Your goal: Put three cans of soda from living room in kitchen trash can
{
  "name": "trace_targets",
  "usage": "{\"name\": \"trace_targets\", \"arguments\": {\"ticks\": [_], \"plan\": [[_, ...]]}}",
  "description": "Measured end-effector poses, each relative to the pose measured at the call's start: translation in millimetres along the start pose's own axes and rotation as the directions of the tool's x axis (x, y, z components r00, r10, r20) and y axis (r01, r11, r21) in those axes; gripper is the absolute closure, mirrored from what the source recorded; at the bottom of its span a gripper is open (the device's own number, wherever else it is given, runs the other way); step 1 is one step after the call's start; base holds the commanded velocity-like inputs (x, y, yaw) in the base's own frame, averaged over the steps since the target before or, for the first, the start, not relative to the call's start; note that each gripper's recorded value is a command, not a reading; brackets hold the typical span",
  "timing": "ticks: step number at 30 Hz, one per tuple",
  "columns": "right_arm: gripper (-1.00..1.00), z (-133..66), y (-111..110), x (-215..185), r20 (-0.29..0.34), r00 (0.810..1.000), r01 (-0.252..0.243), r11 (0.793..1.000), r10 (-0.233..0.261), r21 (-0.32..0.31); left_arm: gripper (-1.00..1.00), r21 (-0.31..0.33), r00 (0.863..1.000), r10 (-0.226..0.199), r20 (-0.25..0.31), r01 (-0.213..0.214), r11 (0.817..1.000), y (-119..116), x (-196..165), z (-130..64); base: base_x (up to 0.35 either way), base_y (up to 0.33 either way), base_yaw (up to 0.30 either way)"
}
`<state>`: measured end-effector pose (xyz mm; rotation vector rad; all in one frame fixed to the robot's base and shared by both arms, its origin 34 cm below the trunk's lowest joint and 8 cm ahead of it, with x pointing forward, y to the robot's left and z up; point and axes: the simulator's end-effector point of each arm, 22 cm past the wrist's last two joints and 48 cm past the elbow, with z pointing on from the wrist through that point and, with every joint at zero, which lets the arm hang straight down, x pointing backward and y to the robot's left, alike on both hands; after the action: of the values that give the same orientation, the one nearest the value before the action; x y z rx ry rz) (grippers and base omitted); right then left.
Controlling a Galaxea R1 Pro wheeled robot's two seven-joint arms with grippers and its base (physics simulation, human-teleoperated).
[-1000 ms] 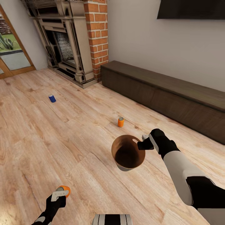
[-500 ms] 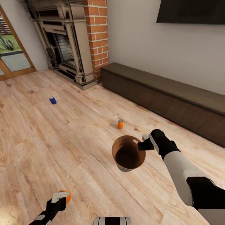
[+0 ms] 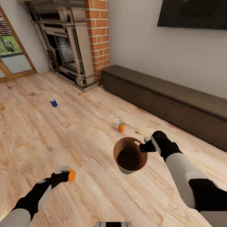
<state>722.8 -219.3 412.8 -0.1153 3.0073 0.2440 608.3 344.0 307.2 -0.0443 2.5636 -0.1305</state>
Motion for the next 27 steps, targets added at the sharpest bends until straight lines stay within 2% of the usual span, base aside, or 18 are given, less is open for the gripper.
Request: {"name": "trace_targets", "arguments": {"ticks": [4, 6, 9, 13, 23, 27], "plan": [[1.0, -7.2, 0.9, -1.2, -0.003, 1.0, -0.002, 1.0, 0.002, -0.001, 1.0, 0.042, 1.0, -0.005, -0.016, 0.005, 0.999, -8.8, -63.7, -10.4, 0.0, 0.0, 0.0], [1.0, -14.9, -11.1, -11.2, 0.016, 1.0, 0.007, 0.999, -0.008, 0.037, 1.0, 0.043, 1.0, -0.009, -0.03, 0.01, 0.999, -12.5, -51.1, -8.8, 0.0, 0.0, 0.0], [1.0, -27.9, -35.7, -25.6, 0.033, 0.997, 0.06, 0.988, -0.065, 0.146, 1.0, 0.042, 0.998, -0.01, -0.057, 0.012, 0.999, -11.8, -36.4, -8.0, 0.0, 0.0, 0.0], [1.0, -39.6, -50.3, -37.7, 0.036, 0.994, 0.095, 0.971, -0.106, 0.219, 1.0, 0.038, 0.997, -0.016, -0.079, 0.019, 0.999, -9.9, -26.2, -7.0, 0.0, 0.0, 0.0], [1.0, -44.1, -65.5, -38.0, 0.016, 0.99, 0.131, 0.949, -0.141, 0.288, 1.0, 0.038, 0.997, -0.017, -0.079, 0.02, 0.999, -9.8, -25.8, -7.0, 0.0, 0.0, 0.0], [1.0, -51.3, -69.4, -37.1, 0.003, 0.988, 0.147, 0.941, -0.155, 0.303, 1.0, 0.046, 0.995, -0.027, -0.099, 0.031, 0.998, -12.3, -22.0, -15.5, 0.0, 0.0, 0.0]]}}
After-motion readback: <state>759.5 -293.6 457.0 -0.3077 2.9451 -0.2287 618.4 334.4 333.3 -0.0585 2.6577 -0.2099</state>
